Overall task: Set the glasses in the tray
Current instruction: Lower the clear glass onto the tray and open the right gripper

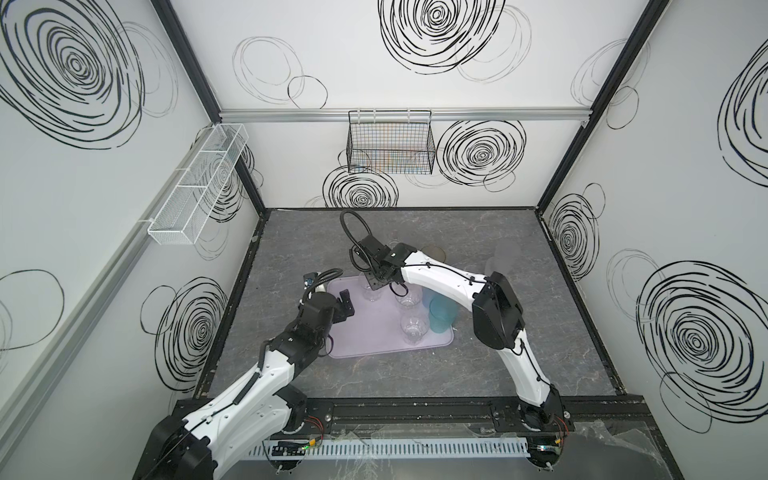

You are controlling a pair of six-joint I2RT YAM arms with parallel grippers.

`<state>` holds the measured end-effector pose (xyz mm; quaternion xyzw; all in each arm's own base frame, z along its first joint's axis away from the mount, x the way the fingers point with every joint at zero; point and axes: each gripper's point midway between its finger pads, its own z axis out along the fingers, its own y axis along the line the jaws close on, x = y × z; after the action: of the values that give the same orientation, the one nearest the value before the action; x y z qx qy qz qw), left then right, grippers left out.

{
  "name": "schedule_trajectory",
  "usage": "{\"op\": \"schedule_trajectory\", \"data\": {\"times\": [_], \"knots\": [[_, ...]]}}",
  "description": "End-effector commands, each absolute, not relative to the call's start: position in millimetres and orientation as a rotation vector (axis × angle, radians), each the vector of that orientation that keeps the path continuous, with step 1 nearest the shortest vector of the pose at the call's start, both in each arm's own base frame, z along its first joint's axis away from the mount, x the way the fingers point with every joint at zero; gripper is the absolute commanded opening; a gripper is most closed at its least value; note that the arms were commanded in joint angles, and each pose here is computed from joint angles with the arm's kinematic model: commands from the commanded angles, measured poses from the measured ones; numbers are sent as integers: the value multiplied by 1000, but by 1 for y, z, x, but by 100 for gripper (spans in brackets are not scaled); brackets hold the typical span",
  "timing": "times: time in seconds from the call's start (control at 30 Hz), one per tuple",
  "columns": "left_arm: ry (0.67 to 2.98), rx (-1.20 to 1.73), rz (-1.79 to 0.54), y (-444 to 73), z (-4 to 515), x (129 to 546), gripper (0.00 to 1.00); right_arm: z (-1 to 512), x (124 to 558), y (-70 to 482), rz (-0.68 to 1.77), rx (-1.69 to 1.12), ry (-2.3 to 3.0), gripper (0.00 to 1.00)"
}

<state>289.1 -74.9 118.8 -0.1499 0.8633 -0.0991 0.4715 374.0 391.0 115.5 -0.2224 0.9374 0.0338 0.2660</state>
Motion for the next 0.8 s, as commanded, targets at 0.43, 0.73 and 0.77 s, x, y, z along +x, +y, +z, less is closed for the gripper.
{"op": "schedule_trajectory", "data": {"times": [0.43, 0.73, 0.77], "knots": [[2168, -380, -289, -100, 88, 329, 99, 237, 342, 309, 280, -305, 2237, 44], [2195, -294, -263, -127, 82, 344, 99, 230, 341, 272, 282, -241, 2246, 44], [2195, -288, -260, -130, 83, 345, 99, 232, 341, 269, 284, -233, 2244, 44]]}}
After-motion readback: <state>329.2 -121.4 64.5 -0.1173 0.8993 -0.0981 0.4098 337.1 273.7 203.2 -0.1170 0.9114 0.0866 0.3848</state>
